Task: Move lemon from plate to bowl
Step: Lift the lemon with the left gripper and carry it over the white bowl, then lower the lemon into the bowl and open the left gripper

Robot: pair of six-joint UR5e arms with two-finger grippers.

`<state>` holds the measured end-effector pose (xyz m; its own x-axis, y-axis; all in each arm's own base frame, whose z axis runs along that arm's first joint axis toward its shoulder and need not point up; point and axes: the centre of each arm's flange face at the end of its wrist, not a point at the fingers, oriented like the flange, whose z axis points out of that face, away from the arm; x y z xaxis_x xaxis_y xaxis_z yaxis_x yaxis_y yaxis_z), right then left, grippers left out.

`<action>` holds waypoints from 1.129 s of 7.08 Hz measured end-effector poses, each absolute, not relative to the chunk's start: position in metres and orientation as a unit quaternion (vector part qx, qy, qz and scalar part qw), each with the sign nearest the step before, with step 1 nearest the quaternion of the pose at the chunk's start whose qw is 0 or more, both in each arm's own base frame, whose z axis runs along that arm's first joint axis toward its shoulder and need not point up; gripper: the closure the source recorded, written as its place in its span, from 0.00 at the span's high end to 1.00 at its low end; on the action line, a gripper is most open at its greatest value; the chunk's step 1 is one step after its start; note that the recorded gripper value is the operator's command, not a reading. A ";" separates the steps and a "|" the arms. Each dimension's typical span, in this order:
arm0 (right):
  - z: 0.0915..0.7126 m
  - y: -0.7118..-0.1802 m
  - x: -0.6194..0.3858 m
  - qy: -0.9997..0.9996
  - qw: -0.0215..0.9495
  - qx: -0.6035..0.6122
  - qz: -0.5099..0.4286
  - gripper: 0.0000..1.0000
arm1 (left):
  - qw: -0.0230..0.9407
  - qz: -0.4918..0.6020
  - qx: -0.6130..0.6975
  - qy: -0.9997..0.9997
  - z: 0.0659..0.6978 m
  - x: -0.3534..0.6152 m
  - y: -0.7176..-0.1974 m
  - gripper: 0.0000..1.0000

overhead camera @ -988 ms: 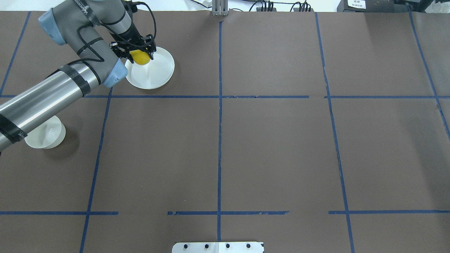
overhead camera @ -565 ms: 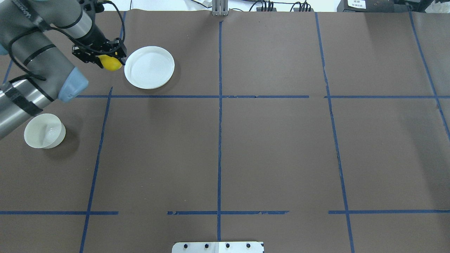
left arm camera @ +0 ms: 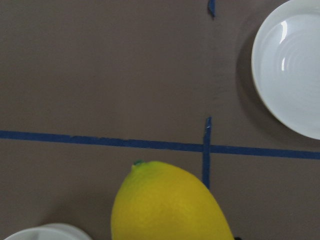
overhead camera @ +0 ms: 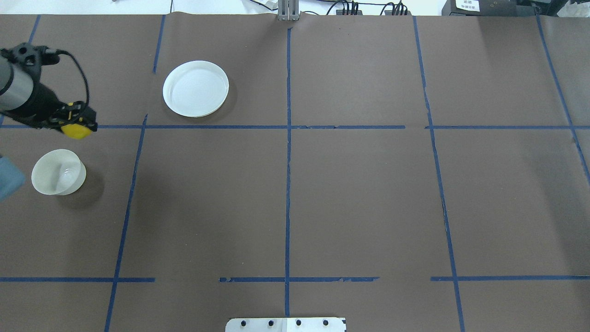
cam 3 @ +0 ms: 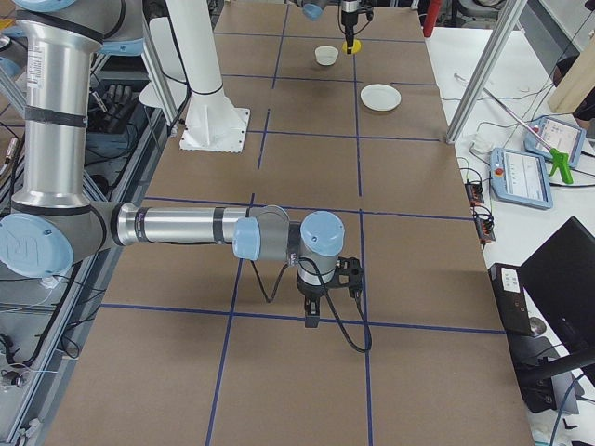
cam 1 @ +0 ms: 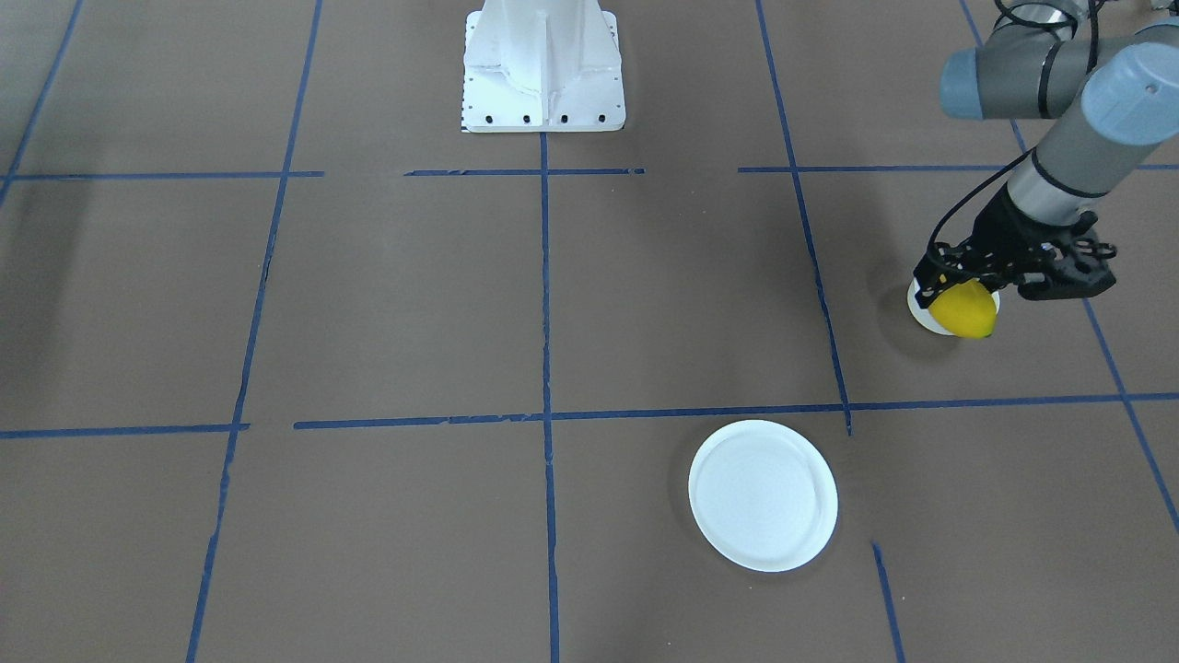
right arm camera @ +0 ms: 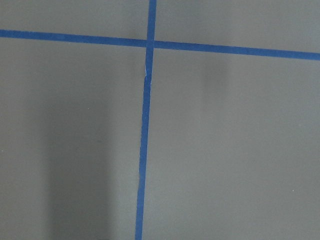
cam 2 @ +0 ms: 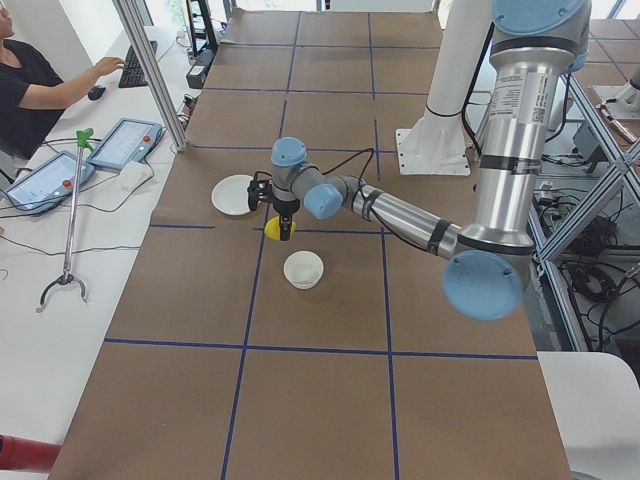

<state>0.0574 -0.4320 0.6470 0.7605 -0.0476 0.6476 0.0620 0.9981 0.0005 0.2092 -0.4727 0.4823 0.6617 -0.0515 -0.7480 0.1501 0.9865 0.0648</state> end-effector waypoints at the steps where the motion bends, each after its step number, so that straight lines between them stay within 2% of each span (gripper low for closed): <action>1: 0.647 -0.432 0.057 -0.345 0.938 -0.011 -0.029 1.00 | 0.909 -0.056 0.068 0.406 0.513 0.192 -0.444 0.00; 5: 0.648 -0.432 0.057 -0.345 0.938 -0.011 -0.029 1.00 | 0.917 -0.046 0.065 0.391 0.554 0.202 -0.414 0.00; 6: 0.648 -0.432 0.057 -0.345 0.938 -0.011 -0.029 1.00 | 0.917 -0.045 0.063 0.391 0.554 0.206 -0.414 0.64; 7: 0.648 -0.432 0.057 -0.345 0.938 -0.011 -0.029 1.00 | 0.917 -0.043 0.062 0.392 0.554 0.209 -0.416 1.00; 8: 0.648 -0.432 0.057 -0.345 0.938 -0.011 -0.029 1.00 | 0.916 -0.040 0.062 0.394 0.554 0.212 -0.419 1.00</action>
<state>0.0574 -0.4318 0.6476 0.7605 -0.0468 0.6476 0.0620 0.9981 -0.0007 0.2122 -0.4185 0.5540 0.6866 -0.0251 -0.7266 0.1227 0.9891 0.0818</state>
